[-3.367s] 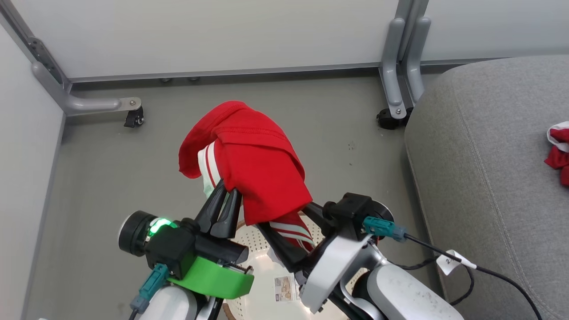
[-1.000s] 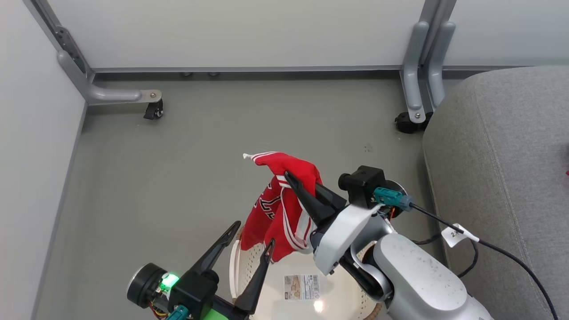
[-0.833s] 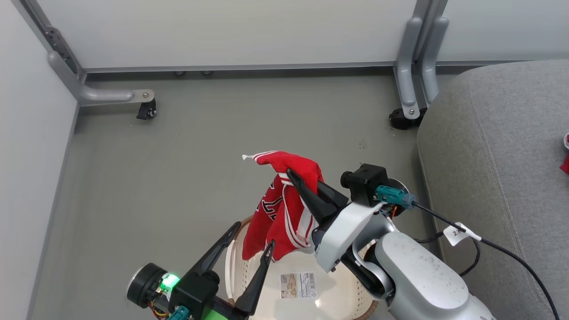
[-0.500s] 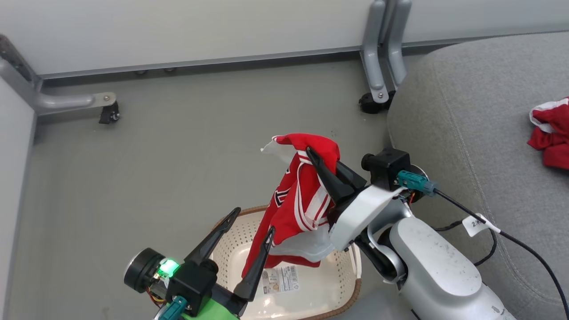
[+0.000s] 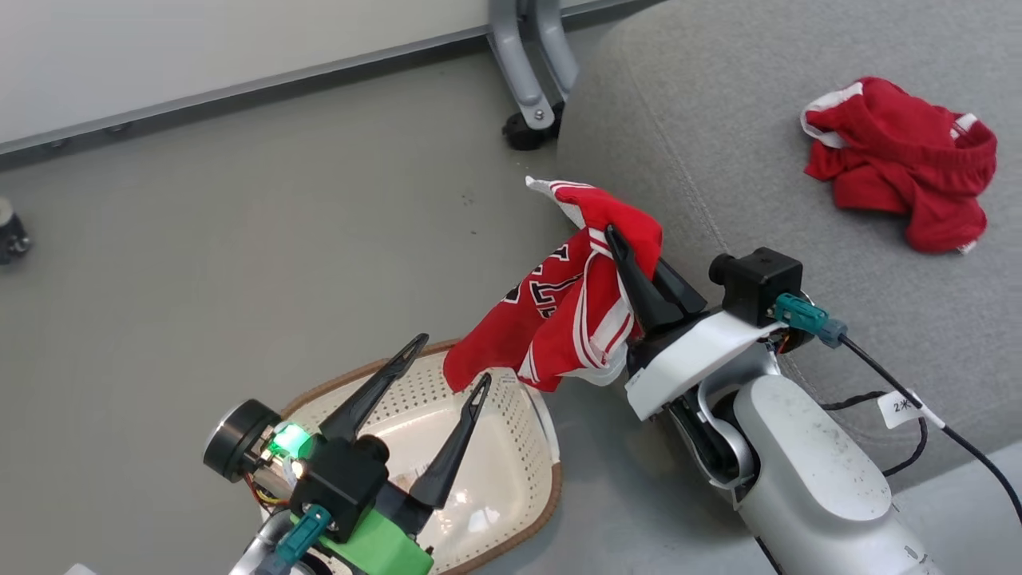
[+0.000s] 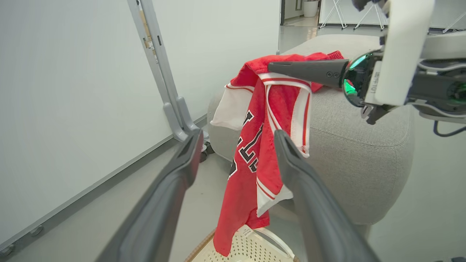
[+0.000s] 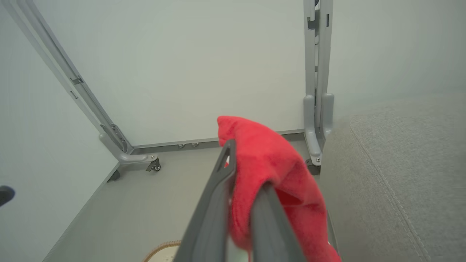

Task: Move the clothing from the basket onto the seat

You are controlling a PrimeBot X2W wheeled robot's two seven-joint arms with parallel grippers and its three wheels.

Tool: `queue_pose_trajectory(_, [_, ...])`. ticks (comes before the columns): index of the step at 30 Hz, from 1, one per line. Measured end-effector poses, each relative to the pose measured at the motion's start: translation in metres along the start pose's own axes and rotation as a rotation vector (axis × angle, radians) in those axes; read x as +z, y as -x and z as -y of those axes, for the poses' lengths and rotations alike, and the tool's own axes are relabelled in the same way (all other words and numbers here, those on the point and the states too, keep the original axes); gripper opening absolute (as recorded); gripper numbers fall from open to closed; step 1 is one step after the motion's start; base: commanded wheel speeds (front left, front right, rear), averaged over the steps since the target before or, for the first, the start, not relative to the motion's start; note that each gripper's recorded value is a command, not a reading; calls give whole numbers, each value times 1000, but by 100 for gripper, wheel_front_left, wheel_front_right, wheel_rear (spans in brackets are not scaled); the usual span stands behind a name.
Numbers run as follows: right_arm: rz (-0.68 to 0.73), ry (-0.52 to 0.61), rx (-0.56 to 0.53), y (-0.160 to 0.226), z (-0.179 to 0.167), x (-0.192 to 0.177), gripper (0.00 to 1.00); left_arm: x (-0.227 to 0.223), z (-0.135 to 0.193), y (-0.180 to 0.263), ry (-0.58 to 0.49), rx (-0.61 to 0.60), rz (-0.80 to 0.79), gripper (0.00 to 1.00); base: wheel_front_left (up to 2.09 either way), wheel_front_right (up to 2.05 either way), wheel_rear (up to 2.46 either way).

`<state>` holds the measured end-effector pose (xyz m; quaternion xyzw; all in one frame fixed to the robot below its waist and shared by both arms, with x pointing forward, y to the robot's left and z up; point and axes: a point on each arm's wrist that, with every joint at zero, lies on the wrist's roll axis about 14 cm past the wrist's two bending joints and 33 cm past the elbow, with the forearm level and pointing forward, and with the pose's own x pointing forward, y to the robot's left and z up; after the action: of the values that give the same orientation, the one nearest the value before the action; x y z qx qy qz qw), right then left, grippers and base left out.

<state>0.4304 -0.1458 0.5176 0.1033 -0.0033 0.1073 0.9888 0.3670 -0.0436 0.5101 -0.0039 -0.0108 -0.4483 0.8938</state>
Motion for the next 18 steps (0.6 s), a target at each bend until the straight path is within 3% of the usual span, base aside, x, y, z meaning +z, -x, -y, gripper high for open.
queue_pose_trajectory(10, [28,13,-229,26,73,5,0,-18,25,-33,33,-167,-24,100,0,0,0])
queue_pose_trajectory(18, [151,144,-365,16,141,66,0,-33,26,-53,61,-232,-31,100,0,0,0])
